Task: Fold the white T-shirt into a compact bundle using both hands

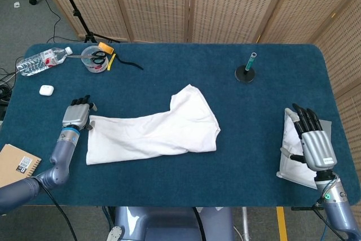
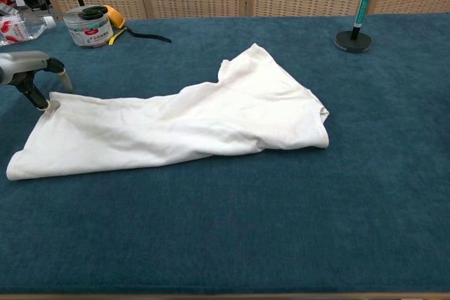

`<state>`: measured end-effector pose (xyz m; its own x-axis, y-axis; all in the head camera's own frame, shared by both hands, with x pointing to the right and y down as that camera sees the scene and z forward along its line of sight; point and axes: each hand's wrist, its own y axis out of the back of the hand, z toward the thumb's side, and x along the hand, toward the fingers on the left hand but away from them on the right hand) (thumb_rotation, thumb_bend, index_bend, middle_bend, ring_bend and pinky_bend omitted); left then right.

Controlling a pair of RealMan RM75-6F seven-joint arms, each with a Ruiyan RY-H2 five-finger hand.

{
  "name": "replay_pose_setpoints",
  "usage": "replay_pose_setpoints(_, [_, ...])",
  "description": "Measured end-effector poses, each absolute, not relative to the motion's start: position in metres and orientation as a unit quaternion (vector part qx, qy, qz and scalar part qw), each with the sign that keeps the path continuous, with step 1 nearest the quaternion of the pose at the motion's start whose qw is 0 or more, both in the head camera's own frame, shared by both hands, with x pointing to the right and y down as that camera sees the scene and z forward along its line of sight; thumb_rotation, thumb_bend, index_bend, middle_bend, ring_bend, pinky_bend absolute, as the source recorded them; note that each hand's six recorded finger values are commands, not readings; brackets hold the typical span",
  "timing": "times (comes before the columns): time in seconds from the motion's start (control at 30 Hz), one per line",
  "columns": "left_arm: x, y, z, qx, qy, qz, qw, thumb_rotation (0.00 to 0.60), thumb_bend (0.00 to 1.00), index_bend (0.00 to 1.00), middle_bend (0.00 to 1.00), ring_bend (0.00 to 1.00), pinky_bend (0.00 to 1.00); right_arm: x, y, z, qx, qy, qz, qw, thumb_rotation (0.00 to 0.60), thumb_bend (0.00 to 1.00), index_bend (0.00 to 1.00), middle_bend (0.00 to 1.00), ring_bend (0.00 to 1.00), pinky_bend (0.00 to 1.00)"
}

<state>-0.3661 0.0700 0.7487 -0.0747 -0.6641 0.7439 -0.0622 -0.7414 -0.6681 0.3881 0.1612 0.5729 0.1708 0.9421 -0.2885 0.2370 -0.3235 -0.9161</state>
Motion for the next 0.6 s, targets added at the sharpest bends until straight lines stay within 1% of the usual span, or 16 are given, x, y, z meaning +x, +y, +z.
replay_pose_setpoints(0.27, [-0.363,0.075,0.752,-0.649,0.289,-0.67,0.216,0.6,0.4,0.39,0.0,0.0,0.0,0.388,0.161,0.573,-0.667,-0.443,0.467,0.376,0.6,0.0,0.0,0.0,0.0,0.0])
replay_pose_setpoints(0.6, [-0.367,0.084,0.744,-0.649,0.306,-0.662,0.219,0.6,0.4,0.39,0.0,0.0,0.0,0.389,0.161,0.573,-0.668,-0.443,0.466,0.374,0.6,0.0,0.0,0.0,0.0,0.0])
